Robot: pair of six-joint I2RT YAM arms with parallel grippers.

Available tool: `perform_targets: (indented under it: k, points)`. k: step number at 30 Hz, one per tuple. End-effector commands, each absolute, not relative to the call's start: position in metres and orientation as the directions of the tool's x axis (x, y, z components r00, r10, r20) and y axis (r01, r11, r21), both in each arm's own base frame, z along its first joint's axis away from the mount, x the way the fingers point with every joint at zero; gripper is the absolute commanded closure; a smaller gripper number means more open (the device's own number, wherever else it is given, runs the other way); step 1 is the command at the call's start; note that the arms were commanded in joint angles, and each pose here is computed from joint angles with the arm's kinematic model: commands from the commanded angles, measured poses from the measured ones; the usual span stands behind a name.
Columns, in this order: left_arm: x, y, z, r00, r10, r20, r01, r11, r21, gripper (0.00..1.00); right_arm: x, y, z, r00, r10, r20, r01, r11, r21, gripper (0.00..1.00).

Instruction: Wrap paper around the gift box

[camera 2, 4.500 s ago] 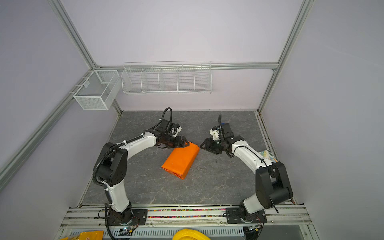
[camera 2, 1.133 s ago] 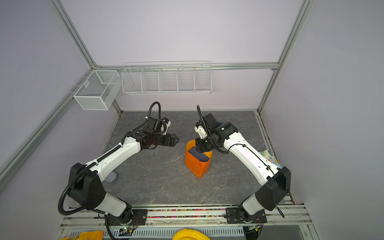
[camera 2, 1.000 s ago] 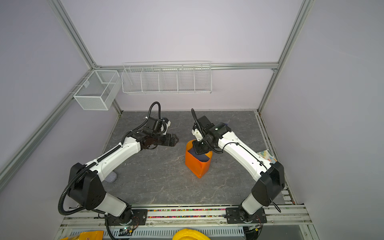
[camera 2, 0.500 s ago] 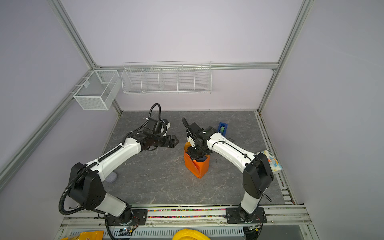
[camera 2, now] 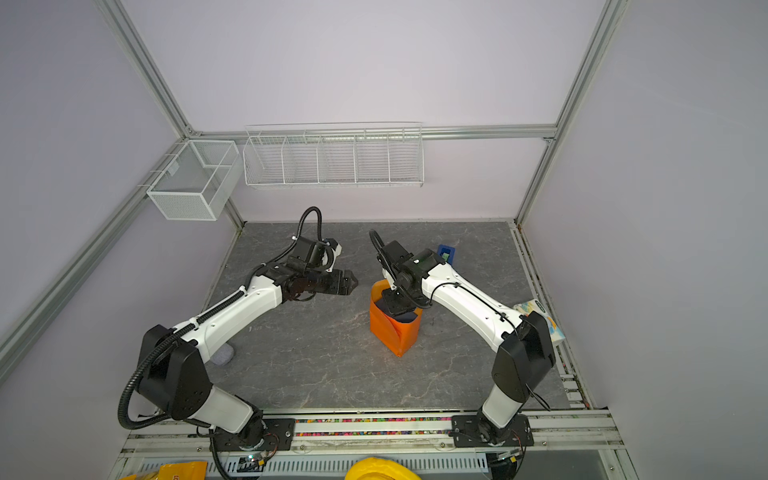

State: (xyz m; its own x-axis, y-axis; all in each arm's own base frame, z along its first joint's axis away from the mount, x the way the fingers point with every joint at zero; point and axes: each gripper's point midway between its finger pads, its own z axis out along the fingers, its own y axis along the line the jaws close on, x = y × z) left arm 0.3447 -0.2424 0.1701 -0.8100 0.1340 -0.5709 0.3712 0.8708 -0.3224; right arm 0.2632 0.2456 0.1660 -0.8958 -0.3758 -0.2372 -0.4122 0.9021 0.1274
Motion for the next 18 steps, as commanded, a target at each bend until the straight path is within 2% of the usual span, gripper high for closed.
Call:
perform_targets:
  k: [1,9,11,18]
  points:
    - [0.344,-0.242,0.166,-0.819,0.125,-0.561,0.364,0.868,-0.337,0.12,0.256,0.234,0.156,-0.905,-0.375,-0.201,-0.4,0.911,0.101,0.91]
    - [0.341,-0.246,0.162,-0.827,0.136,-0.545,0.374,0.857,-0.354,0.13,0.247,0.235,0.11,-0.92,-0.379,-0.097,-0.389,0.915,0.112,0.93]
    - [0.34,-0.248,0.161,-0.829,0.138,-0.543,0.379,0.851,-0.362,0.14,0.25,0.238,0.119,-0.918,-0.378,-0.123,-0.391,0.912,0.12,0.92]
    - [0.34,-0.26,0.139,-0.864,0.149,-0.481,0.372,0.832,-0.411,0.19,0.271,0.231,0.209,-0.886,-0.291,-0.362,-0.362,0.92,0.148,0.83]
